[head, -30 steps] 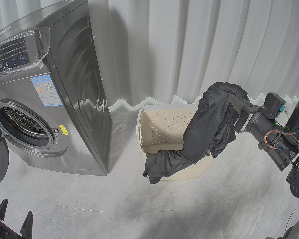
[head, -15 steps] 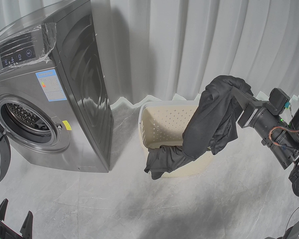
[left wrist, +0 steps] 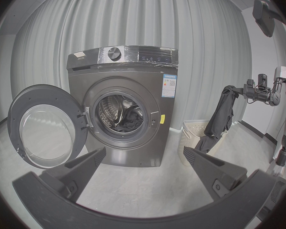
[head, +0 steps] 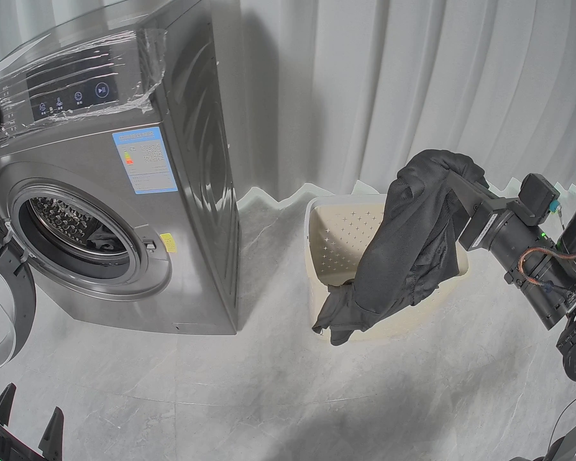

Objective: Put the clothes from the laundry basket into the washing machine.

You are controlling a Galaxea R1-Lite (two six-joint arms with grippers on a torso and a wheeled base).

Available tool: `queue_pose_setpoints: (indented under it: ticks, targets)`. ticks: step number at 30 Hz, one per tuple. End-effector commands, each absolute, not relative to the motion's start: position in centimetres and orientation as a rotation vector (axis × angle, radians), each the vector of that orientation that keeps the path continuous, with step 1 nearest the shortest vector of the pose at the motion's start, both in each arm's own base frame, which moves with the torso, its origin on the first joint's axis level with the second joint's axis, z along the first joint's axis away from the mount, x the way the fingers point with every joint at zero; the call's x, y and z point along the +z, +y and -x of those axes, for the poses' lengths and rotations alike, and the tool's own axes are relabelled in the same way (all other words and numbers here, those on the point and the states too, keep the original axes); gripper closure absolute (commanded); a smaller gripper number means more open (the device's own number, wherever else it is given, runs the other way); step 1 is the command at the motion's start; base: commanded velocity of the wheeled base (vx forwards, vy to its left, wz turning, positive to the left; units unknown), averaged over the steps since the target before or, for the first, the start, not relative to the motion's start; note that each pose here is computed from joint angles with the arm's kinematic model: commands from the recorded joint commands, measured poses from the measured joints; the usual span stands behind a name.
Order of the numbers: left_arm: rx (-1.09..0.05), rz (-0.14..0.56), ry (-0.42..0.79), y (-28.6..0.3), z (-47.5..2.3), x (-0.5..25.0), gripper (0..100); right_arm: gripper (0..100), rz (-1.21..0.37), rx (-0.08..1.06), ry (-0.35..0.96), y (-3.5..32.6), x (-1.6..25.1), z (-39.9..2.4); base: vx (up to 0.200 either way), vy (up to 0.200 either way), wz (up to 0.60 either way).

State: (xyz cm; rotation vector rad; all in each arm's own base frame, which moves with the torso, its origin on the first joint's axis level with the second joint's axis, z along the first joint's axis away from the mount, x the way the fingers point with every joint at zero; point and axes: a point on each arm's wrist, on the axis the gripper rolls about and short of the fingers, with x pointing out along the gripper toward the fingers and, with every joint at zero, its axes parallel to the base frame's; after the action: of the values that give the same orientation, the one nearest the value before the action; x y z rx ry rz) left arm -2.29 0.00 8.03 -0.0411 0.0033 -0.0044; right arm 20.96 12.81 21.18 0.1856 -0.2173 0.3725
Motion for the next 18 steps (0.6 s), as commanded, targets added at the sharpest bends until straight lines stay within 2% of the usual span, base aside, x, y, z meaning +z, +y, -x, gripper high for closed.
queue_pose_setpoints:
  ticks: [1,18]
  targets:
    - [-0.005,0.041,0.003,0.0,2.29,7.54,0,100,-0.186,0.372,-0.218,12.84,21.17,-20.98,0.0,0.2,0.0]
    - [-0.005,0.043,0.002,0.0,2.3,7.59,0,100,-0.178,0.373,-0.199,12.72,20.63,-20.86,0.0,0.2,0.0]
